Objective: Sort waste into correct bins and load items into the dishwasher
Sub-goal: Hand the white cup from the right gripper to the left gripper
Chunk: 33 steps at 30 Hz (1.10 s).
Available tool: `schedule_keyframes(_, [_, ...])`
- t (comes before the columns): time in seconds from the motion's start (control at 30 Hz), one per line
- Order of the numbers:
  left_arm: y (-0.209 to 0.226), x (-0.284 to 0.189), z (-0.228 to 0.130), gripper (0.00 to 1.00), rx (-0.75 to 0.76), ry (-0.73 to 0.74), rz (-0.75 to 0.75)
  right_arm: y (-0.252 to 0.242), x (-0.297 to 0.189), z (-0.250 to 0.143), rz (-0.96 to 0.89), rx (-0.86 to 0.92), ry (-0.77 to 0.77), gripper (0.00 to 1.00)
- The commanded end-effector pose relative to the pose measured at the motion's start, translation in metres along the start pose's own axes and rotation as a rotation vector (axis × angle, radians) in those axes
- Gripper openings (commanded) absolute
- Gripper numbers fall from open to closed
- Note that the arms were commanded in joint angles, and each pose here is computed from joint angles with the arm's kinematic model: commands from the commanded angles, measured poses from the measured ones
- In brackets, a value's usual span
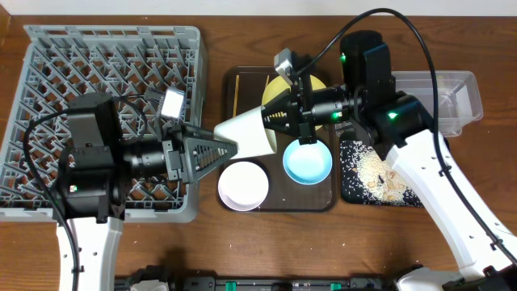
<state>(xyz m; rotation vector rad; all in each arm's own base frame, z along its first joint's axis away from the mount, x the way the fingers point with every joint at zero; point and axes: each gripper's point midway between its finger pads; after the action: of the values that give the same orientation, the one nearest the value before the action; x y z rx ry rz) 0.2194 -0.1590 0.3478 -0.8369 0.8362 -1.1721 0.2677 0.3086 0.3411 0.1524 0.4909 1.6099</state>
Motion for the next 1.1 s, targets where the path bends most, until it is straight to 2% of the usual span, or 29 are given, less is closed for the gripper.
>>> schedule_keyframes(0.0, [-0.015, 0.007, -0.011, 0.86, 0.029, 0.059, -0.073, 0.002, 0.016, -0.003, 0.016, 0.006, 0.016, 0.01])
schedule_keyframes(0.2, [-0.012, 0.008, -0.009, 0.78, 0.037, 0.054, -0.053, 0.005, 0.019, -0.003, 0.025, 0.002, 0.017, 0.01])
schedule_keyframes(0.3, [-0.012, 0.008, -0.009, 0.68, 0.038, 0.053, -0.053, 0.004, 0.019, -0.003, 0.023, 0.002, 0.016, 0.02])
schedule_keyframes(0.37, [-0.012, 0.008, -0.009, 0.67, 0.037, 0.054, -0.053, 0.004, 0.019, -0.003, 0.021, 0.002, 0.016, 0.05])
schedule_keyframes(0.43, [-0.011, 0.008, -0.009, 0.66, 0.037, 0.053, -0.052, 0.001, 0.019, -0.003, 0.008, 0.002, 0.017, 0.17])
schedule_keyframes(0.47, [-0.01, 0.009, -0.009, 0.66, 0.037, 0.05, -0.045, 0.0, 0.018, -0.003, 0.0, 0.002, 0.016, 0.3])
schedule_keyframes(0.53, [-0.005, 0.009, -0.007, 0.66, 0.037, 0.037, -0.017, -0.004, 0.014, -0.001, -0.01, 0.002, 0.01, 0.47])
schedule_keyframes(0.6, [0.002, 0.009, -0.003, 0.66, 0.037, 0.017, 0.029, -0.011, 0.006, 0.0, -0.033, 0.015, 0.0, 0.52])
schedule_keyframes(0.73, [0.032, 0.005, 0.009, 0.64, 0.026, -0.056, 0.203, -0.031, -0.02, 0.002, -0.105, 0.085, -0.028, 0.52])
schedule_keyframes(0.83, [0.069, -0.012, 0.016, 0.63, -0.029, -0.14, 0.424, -0.044, -0.044, -0.001, -0.165, 0.153, -0.041, 0.53])
schedule_keyframes(0.93, [0.109, -0.056, 0.02, 0.63, -0.105, -0.261, 0.733, -0.055, -0.061, -0.013, -0.226, 0.24, -0.033, 0.54])
schedule_keyframes(1.07, [0.127, -0.127, 0.02, 0.62, -0.179, -0.42, 1.093, -0.079, -0.074, -0.046, -0.414, 0.376, 0.053, 0.59])
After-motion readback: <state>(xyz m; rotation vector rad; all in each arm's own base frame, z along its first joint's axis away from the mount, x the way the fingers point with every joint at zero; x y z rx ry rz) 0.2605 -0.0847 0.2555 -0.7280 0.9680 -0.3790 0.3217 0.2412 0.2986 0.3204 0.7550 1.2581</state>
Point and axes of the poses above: each gripper's point midway between its finger pads, its own x axis out along the fingers, its own y axis along the line the jaws close on, z = x × y, and after that the axes turned 7 degrees about -x, right-handed
